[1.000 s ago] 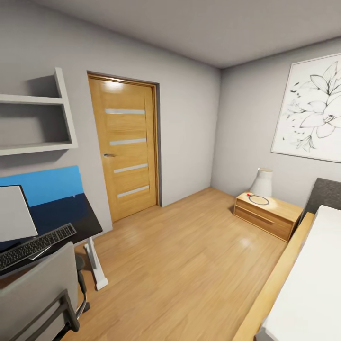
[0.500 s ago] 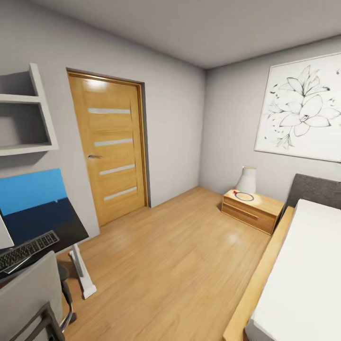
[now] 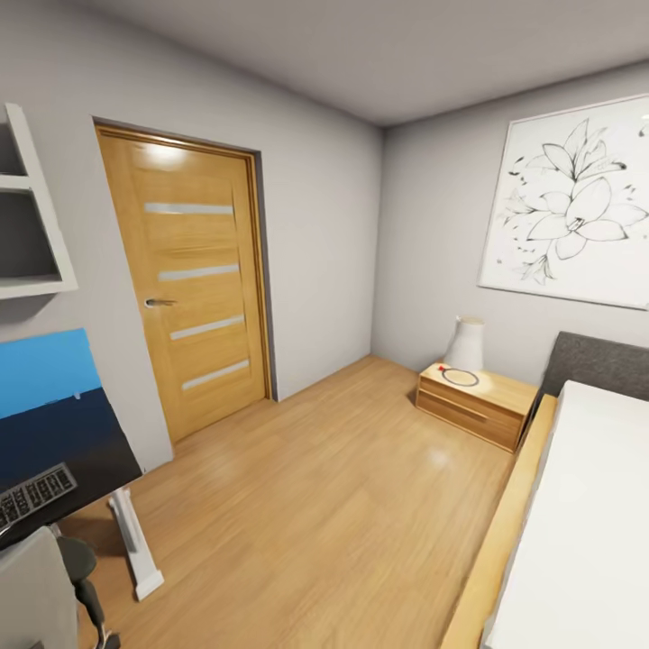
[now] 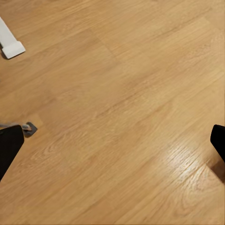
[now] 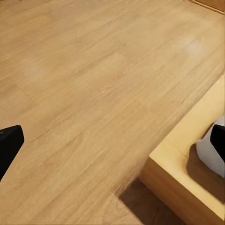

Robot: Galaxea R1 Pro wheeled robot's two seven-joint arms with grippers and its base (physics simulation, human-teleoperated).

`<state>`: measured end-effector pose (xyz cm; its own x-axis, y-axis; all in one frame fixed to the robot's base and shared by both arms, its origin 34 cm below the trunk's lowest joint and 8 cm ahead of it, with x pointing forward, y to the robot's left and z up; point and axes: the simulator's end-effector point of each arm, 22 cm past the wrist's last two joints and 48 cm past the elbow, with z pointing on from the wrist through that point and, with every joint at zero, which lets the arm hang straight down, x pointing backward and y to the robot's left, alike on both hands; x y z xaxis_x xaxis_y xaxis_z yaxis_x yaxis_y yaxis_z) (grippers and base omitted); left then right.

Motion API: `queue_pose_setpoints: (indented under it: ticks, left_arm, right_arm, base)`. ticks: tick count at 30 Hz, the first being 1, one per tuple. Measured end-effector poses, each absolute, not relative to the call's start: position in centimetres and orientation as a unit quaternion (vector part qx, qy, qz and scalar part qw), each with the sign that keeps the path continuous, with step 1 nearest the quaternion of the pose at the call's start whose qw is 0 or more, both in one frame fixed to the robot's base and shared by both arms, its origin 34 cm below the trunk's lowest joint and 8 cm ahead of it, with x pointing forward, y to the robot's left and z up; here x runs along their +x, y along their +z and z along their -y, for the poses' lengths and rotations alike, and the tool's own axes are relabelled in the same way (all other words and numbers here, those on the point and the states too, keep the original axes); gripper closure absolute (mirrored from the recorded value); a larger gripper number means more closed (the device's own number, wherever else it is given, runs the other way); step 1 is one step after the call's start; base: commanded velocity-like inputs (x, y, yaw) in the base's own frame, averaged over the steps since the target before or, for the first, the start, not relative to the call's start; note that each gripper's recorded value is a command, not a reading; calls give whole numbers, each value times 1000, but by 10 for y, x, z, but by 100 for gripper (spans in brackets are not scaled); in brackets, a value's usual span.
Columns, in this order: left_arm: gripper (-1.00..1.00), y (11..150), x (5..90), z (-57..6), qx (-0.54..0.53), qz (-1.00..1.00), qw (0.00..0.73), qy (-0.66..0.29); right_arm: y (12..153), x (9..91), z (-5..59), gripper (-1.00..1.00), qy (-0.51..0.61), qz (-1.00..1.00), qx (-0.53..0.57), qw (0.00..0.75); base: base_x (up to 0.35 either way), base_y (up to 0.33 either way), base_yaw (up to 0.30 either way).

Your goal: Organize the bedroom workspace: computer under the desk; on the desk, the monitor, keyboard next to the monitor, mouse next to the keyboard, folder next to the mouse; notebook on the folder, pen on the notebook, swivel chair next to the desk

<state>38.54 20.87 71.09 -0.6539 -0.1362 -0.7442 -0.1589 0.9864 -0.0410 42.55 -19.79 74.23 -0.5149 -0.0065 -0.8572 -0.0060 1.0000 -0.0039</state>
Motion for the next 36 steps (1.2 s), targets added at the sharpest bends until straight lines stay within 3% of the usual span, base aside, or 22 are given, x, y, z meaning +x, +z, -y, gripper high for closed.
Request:
queue_pose_setpoints:
  ticks: [19,26,36]
  left_arm:
    - [-100,711,385,-209,-81,-909,408,14]
    - [-100,710,385,-209,-82,-910,407,14]
    - [-100,710,385,-209,-81,-910,407,14]
  right_arm:
    - [742,425,197,-100,0,-870,-3,492]
    - [741,425,197,-100,0,-871,-3,491]
    - [741,425,198,-100,-1,-871,-3,491]
  base:
    - [319,0,28]
    - [82,0,199]
    - [159,51,28]
